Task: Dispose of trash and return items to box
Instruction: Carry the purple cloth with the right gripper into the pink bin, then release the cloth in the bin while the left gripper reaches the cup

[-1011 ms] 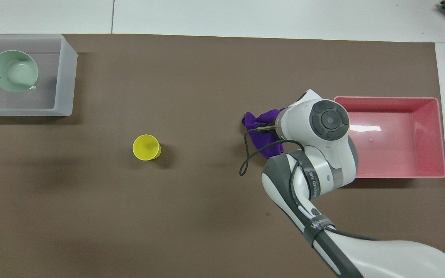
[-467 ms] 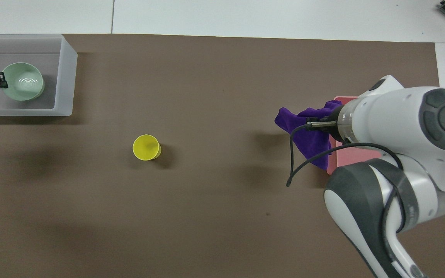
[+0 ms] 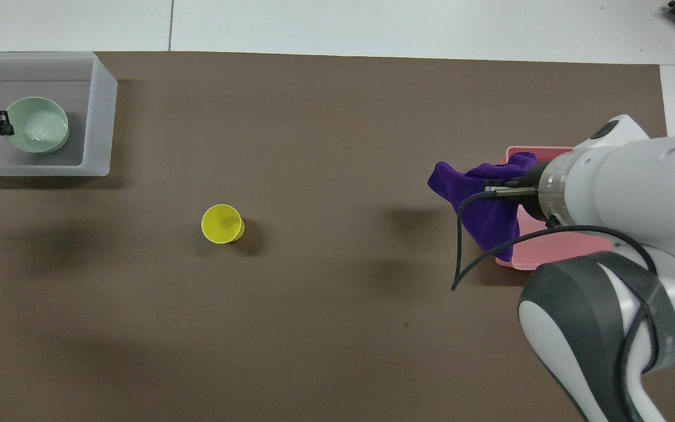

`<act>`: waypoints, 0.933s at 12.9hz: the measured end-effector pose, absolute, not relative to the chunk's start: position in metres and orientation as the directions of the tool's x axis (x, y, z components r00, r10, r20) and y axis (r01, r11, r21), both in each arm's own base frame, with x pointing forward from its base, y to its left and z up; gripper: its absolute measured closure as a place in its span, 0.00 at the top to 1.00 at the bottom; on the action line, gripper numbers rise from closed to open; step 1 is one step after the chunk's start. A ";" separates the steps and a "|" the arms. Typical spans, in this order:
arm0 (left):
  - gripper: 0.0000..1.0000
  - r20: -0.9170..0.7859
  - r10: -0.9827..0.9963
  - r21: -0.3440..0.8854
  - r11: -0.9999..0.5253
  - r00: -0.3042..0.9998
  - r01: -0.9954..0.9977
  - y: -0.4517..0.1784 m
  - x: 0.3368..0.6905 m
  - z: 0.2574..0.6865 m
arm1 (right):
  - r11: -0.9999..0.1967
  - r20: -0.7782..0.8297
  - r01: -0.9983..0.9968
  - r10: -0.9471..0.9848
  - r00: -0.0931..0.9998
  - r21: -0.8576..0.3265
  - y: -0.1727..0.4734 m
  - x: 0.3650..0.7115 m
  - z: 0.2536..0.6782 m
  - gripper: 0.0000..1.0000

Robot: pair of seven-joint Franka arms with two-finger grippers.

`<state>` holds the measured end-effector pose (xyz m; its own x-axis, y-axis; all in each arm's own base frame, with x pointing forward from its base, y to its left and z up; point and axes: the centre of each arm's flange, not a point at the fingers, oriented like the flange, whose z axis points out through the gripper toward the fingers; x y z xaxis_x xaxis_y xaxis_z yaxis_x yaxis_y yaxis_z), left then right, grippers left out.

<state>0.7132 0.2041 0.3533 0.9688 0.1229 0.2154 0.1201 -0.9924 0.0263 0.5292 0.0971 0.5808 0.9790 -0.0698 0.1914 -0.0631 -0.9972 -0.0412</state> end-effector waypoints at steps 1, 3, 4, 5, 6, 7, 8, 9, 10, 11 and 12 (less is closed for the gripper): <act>0.33 0.216 0.110 0.021 -0.994 0.970 0.108 0.203 0.714 0.354 | -0.997 0.189 -0.063 -0.068 0.980 -0.034 0.080 0.530 0.584 0.06; 0.58 0.227 0.039 -0.016 -0.999 0.973 0.044 0.199 0.716 0.363 | -0.999 0.177 -0.051 -0.053 0.983 -0.013 0.032 0.533 0.581 0.06; 0.71 0.242 0.009 -0.025 -1.000 0.970 0.015 0.194 0.718 0.375 | -0.999 0.168 -0.039 -0.038 0.985 -0.002 0.009 0.533 0.576 0.06; 0.84 0.254 -0.019 -0.031 -0.999 0.967 -0.011 0.185 0.718 0.390 | -1.000 0.155 -0.023 -0.021 0.988 0.008 -0.013 0.532 0.569 0.06; 0.95 0.261 -0.045 -0.036 -0.999 0.964 -0.037 0.170 0.717 0.407 | -1.000 0.141 -0.012 -0.009 0.990 0.015 -0.035 0.531 0.561 0.06; 1.00 0.267 -0.070 -0.040 -0.997 0.961 -0.062 0.151 0.714 0.423 | -1.000 0.128 -0.011 -0.008 0.992 0.020 -0.053 0.530 0.552 0.06; 1.00 0.265 -0.096 -0.043 -0.995 0.959 -0.087 0.131 0.707 0.436 | -1.000 0.113 -0.014 -0.011 0.994 0.022 -0.066 0.530 0.540 0.06; 1.00 0.260 -0.117 -0.046 -0.993 0.959 -0.109 0.113 0.698 0.446 | -1.000 0.101 -0.016 -0.014 0.995 0.022 -0.073 0.531 0.526 0.06; 1.00 0.252 -0.140 -0.047 -0.990 0.958 -0.132 0.096 0.688 0.455 | -1.000 0.093 -0.021 -0.019 0.996 0.023 -0.076 0.534 0.511 0.06; 1.00 0.238 -0.162 -0.047 -0.987 0.958 -0.155 0.076 0.675 0.462 | -0.999 0.085 -0.022 -0.020 0.996 0.023 -0.077 0.536 0.494 0.06; 1.00 0.222 -0.175 -0.041 -0.985 0.959 -0.170 0.049 0.661 0.466 | -0.999 0.077 -0.022 -0.020 0.997 0.024 -0.078 0.540 0.475 0.06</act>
<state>0.6606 0.0488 0.4663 0.9594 -0.1745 0.2216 -0.1696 -0.9847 -0.0412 0.5397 -0.0775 0.4747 0.9968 -0.0202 0.0775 -0.0221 -0.9995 0.0242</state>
